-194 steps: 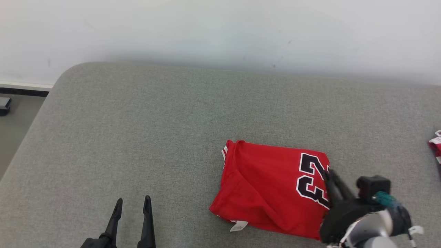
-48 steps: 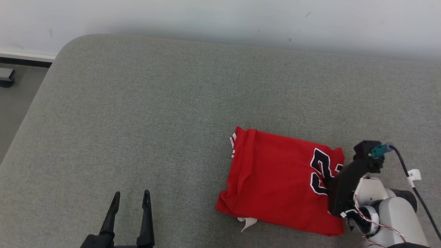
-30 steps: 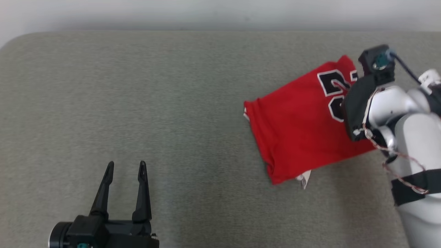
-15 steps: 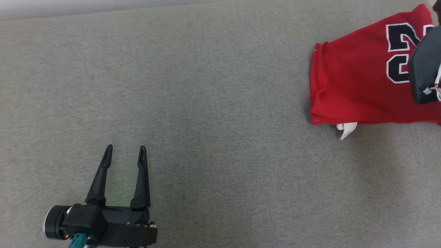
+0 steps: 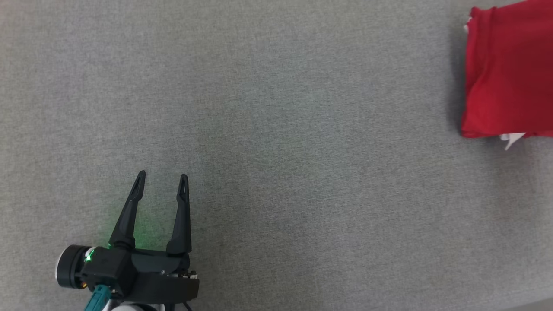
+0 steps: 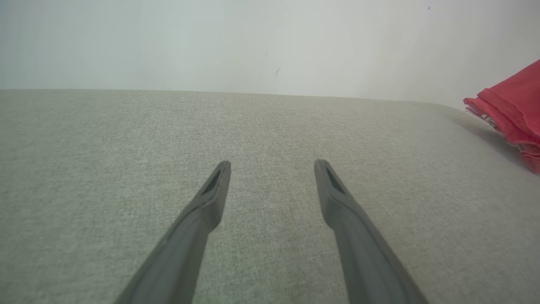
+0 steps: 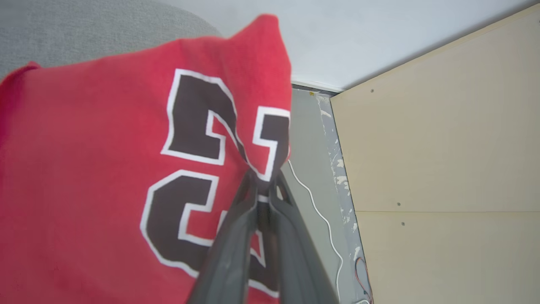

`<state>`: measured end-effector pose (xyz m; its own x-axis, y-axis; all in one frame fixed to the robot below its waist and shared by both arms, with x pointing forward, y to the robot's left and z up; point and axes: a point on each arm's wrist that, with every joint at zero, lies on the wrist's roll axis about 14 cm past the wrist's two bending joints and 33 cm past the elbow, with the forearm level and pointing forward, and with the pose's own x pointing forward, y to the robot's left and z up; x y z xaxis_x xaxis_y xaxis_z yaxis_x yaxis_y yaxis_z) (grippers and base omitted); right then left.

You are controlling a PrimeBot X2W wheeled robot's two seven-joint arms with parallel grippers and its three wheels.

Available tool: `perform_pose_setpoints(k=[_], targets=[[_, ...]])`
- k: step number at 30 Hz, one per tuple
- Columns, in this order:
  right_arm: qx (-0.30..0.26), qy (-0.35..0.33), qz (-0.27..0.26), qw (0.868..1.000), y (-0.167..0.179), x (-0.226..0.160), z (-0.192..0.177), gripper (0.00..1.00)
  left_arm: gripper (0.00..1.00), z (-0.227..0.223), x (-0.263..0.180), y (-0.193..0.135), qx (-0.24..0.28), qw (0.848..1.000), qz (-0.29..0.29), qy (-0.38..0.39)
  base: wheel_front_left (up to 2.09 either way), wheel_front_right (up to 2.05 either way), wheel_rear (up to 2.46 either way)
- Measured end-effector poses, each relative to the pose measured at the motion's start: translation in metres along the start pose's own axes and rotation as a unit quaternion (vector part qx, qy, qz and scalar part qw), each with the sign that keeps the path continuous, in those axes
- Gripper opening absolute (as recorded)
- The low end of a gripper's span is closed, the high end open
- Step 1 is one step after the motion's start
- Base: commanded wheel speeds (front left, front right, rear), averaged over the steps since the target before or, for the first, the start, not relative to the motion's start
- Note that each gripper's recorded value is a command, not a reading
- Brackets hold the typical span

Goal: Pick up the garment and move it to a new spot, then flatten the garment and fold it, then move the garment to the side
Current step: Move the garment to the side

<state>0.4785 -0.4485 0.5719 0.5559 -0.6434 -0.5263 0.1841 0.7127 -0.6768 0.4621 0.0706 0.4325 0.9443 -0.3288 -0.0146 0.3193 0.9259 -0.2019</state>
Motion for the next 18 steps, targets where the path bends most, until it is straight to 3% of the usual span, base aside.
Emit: perform_pose_setpoints(k=[6, 10, 11, 12, 18], targets=[[-0.010, -0.006, -0.036, 0.999, -0.016, 0.017, -0.006, 0.00, 1.00, -0.002, 0.001, 0.006, 0.002, 1.000, 0.004, 0.001, 0.00, 0.00, 0.00], [-0.035, -0.046, -0.070, 0.996, -0.025, 0.030, 0.000, 0.01, 1.00, -0.008, 0.000, 0.013, 0.006, 1.000, 0.010, 0.009, 0.00, 0.00, 0.00], [-0.040, -0.042, -0.074, 0.996, -0.025, 0.033, -0.003, 0.40, 1.00, -0.009, -0.001, 0.014, 0.008, 1.000, 0.011, 0.010, 0.00, 0.00, 0.00], [-0.038, -0.046, -0.074, 0.995, -0.023, 0.036, -0.005, 1.00, 1.00, -0.010, -0.002, 0.016, 0.008, 1.000, 0.013, 0.012, 0.00, 0.00, 0.00], [-0.048, -0.100, -0.073, 0.991, -0.011, 0.036, 0.001, 1.00, 1.00, -0.008, -0.003, 0.020, 0.015, 1.000, 0.018, 0.010, 0.00, 0.00, 0.00]])
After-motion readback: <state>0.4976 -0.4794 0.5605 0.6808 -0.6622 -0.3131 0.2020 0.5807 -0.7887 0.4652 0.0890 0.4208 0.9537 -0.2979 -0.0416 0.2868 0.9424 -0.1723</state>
